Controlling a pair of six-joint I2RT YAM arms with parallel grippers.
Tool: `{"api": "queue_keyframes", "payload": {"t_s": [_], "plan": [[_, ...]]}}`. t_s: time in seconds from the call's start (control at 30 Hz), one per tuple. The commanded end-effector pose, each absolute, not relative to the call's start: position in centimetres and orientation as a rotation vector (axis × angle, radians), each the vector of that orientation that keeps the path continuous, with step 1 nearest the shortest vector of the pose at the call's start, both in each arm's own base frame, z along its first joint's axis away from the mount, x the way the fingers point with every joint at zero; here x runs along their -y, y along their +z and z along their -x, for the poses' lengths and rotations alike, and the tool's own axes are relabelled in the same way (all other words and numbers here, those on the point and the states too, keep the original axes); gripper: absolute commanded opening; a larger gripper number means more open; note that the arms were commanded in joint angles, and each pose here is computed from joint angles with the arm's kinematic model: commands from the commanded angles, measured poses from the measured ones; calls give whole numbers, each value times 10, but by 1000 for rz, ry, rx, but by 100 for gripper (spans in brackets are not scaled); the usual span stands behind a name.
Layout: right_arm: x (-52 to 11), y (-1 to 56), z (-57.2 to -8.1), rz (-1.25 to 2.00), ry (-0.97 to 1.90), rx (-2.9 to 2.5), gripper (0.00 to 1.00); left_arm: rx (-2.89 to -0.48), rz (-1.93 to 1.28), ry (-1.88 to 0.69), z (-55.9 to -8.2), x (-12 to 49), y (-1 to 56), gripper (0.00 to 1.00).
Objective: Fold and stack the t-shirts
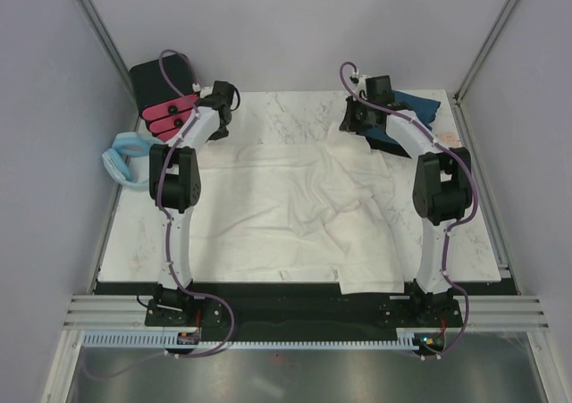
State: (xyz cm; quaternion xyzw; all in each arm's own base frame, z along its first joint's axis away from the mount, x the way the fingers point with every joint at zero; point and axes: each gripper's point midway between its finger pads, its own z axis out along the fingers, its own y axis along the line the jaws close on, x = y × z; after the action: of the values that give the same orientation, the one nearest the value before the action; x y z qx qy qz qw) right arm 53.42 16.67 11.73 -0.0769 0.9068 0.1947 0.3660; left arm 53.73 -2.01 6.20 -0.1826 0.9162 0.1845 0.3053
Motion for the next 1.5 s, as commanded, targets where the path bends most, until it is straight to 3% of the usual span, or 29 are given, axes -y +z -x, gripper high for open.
{"api": "queue_keyframes", "payload": {"t_s": [0.0, 0.77, 1.07, 1.47], "plan": [[-170, 159, -538, 202, 558, -2226, 0, -2353, 554, 542, -539, 4, 83, 48], [-171, 170, -538, 197, 631, -2197, 0, -2549, 716, 537, -517, -13, 27, 49], [-168, 168, -539, 185, 621, -2203, 0, -2523, 702, 529, -517, -12, 42, 48], [-154, 194, -520, 168, 536, -2170, 0, -2461, 578, 239, -512, 30, 91, 47]]}}
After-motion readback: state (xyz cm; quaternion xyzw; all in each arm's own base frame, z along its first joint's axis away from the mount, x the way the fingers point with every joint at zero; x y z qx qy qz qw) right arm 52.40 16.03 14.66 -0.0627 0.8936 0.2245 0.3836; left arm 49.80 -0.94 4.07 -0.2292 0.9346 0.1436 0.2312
